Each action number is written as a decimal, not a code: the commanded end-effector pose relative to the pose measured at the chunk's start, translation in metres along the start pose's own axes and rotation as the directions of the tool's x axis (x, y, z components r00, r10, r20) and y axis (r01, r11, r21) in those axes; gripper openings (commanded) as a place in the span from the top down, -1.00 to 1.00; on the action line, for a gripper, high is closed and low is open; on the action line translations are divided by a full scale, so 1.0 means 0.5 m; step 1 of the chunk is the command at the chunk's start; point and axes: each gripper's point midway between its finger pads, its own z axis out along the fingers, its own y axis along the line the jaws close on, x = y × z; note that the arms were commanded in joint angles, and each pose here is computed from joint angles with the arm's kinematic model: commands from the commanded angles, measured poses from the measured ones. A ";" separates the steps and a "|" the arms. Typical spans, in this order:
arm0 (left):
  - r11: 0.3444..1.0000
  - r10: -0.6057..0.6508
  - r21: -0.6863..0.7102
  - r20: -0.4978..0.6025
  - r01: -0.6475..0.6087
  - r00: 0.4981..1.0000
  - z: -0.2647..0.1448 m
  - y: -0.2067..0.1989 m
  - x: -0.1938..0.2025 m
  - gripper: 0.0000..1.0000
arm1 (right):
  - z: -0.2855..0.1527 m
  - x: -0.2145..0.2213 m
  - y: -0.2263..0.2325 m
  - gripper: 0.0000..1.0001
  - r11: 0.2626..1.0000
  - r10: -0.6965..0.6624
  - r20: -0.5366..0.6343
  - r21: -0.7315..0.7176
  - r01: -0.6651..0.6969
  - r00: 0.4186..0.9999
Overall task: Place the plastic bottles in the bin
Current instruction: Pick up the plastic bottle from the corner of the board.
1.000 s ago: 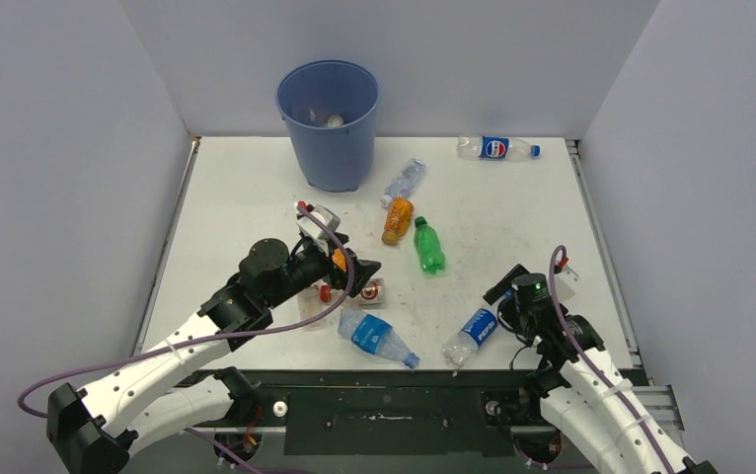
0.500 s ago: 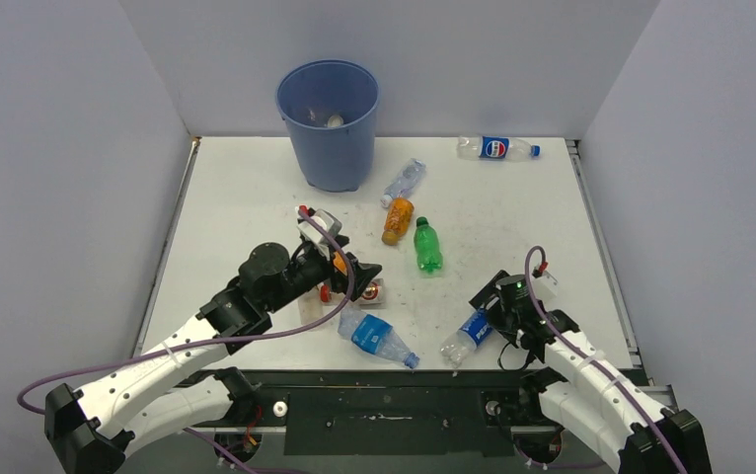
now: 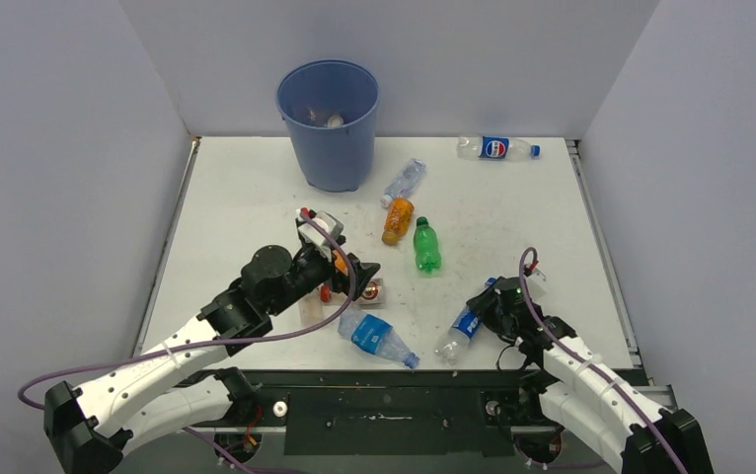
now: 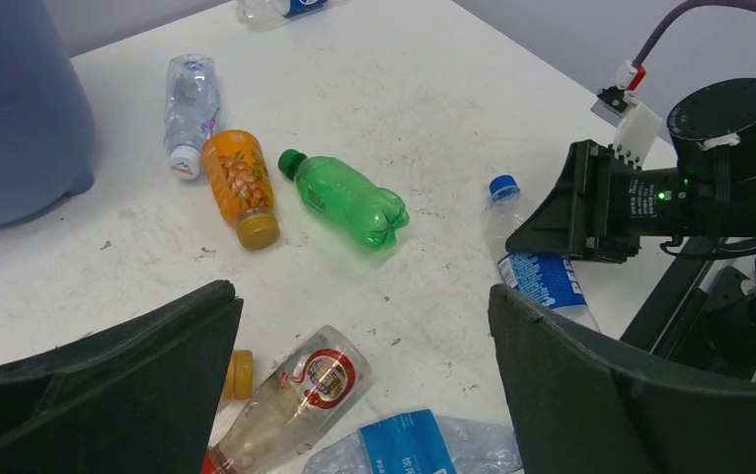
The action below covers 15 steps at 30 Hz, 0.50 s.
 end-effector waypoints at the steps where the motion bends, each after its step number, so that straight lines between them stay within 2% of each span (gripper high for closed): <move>1: 0.997 0.015 -0.079 0.060 -0.010 0.998 -0.012 0.022 -0.046 -0.92 | -0.042 -0.036 0.070 0.42 0.984 -0.108 0.048 -0.138 0.114 0.993; 4: 0.986 0.023 -0.165 0.108 -0.005 0.994 -0.030 0.053 -0.069 -0.92 | -0.116 -0.096 0.167 0.49 0.920 -0.177 0.192 -0.316 0.231 0.965; 7: 0.974 0.032 -0.227 0.184 0.011 0.982 -0.055 0.076 -0.094 -0.92 | -0.220 -0.132 0.278 0.49 0.760 -0.235 0.348 -0.516 0.394 0.908; 9: 0.977 0.023 -0.210 0.246 0.030 0.969 -0.070 0.070 -0.123 -0.92 | -0.280 -0.143 0.329 0.51 0.652 -0.269 0.426 -0.580 0.489 0.864; 13: 0.995 -0.086 -0.025 0.324 0.100 0.942 -0.095 -0.001 -0.205 -0.92 | -0.380 -0.130 0.405 0.51 0.410 -0.326 0.537 -0.662 0.628 0.778; 15: 0.988 -0.145 0.104 0.321 0.117 0.936 -0.098 -0.052 -0.246 -0.92 | -0.411 -0.130 0.423 0.50 0.344 -0.317 0.577 -0.669 0.658 0.753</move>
